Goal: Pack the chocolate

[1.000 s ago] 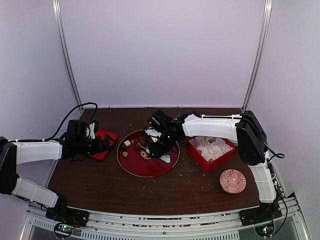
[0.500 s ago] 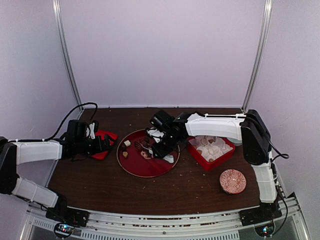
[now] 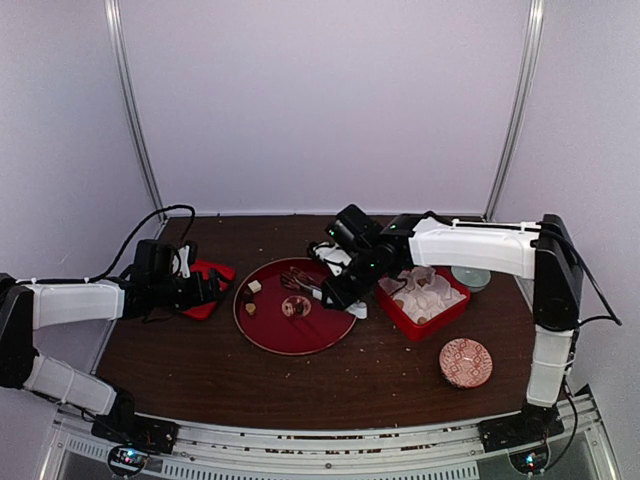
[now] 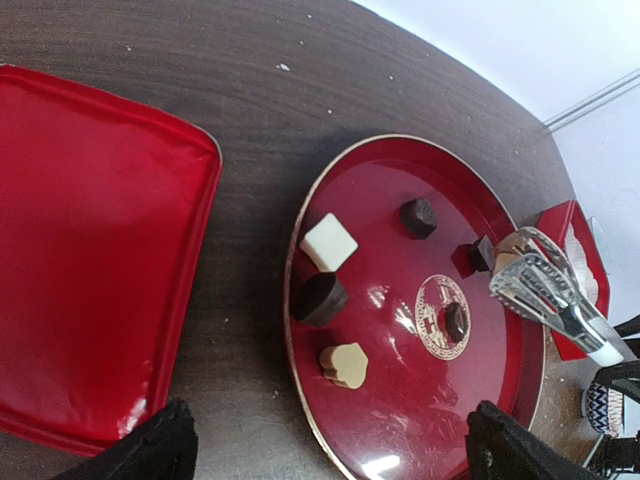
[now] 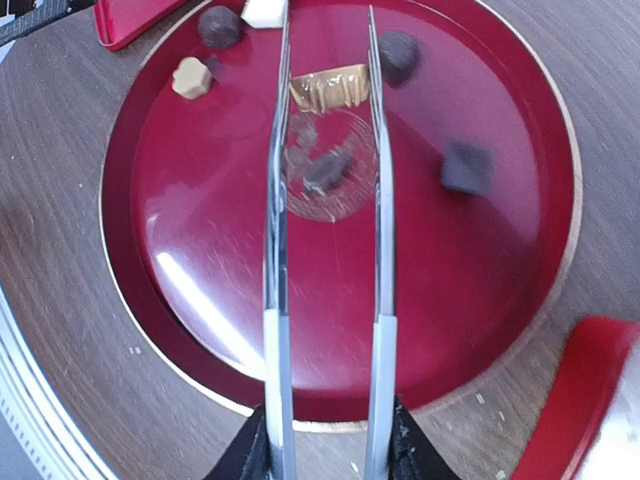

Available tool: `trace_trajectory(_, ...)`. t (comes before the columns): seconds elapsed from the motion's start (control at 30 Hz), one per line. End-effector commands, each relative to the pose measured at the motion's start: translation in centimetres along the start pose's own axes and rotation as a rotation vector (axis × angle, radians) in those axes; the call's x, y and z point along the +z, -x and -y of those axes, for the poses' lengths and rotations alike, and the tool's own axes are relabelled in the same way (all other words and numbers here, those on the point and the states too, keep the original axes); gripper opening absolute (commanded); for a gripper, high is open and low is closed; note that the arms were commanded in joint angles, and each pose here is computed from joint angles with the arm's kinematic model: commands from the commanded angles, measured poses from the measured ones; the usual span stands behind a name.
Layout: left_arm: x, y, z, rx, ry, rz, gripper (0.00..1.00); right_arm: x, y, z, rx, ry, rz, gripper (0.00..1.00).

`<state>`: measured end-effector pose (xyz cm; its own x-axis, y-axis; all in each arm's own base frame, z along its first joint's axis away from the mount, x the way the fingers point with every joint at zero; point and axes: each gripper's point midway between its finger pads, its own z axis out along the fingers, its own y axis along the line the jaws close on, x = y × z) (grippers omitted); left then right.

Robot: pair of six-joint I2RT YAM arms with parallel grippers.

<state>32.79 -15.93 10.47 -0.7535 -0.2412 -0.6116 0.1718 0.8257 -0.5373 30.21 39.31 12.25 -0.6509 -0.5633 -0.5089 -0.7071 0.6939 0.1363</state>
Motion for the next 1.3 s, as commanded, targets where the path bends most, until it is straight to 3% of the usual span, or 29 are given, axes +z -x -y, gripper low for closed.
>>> trace_trajectory(0.0,-0.1,1.0,0.8,0.020,-0.025,0.039,0.96,-4.8,0.1,2.7,0.049,-0.050,0.106,0.24)
trace_trajectory(0.57,0.5,1.2,1.3,0.019,-0.044,0.034,0.96,-15.5,-14.0,17.0,0.441,-0.326,0.132,0.25)
trace_trajectory(1.27,0.5,1.5,1.7,0.022,-0.047,0.036,0.96,-13.7,-18.7,19.7,0.479,-0.429,-0.041,0.33)
